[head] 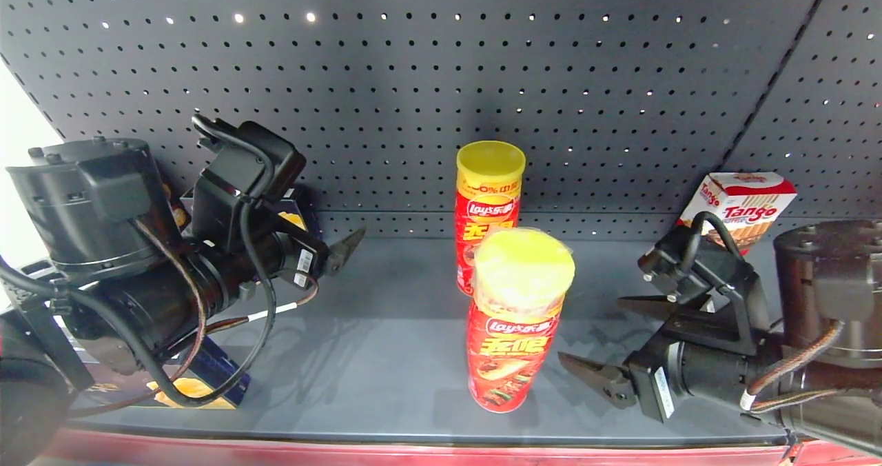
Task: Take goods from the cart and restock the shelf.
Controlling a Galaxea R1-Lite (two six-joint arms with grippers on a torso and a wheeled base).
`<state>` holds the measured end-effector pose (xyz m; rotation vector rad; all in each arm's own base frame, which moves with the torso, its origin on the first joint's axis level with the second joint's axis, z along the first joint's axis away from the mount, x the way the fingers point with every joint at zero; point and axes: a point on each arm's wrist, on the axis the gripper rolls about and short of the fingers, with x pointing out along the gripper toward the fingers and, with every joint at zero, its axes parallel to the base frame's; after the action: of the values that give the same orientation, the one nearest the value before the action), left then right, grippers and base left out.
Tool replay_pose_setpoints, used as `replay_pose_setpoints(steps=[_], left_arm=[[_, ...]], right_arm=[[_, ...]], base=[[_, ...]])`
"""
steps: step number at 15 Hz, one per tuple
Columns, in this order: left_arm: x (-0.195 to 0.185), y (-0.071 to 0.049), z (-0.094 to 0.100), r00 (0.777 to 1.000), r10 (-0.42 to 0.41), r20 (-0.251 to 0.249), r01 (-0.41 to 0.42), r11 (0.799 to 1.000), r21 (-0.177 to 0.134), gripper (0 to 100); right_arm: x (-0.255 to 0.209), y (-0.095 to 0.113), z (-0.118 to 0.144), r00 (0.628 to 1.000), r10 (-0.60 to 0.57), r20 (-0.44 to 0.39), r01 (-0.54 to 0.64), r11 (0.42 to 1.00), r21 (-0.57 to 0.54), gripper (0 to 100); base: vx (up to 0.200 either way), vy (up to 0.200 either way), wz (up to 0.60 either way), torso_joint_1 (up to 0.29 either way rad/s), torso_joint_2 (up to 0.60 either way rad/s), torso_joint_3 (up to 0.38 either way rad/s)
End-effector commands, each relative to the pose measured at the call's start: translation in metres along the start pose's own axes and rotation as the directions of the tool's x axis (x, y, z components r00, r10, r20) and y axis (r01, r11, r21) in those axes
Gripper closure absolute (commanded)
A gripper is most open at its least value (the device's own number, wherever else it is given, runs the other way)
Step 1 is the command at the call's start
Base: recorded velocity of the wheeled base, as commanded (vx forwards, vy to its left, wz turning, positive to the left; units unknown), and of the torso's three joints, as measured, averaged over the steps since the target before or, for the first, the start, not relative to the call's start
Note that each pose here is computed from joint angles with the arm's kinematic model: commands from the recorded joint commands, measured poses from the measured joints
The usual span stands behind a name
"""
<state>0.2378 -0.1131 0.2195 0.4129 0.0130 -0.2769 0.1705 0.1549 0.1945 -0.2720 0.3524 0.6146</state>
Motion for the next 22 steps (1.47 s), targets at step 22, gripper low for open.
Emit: replay_pose_setpoints(steps=[22], left_arm=[[-0.116,0.036,0.025,0.977,0.098,0.188,-0.089,0.994,-0.057,0]], right_arm=[[-0.166,-0.068,-0.004,0.752,-0.556,0.354,0.491,0.831,0.262,0]], base=[[0.000,0.000,0.00,0.000,0.00,0.000]])
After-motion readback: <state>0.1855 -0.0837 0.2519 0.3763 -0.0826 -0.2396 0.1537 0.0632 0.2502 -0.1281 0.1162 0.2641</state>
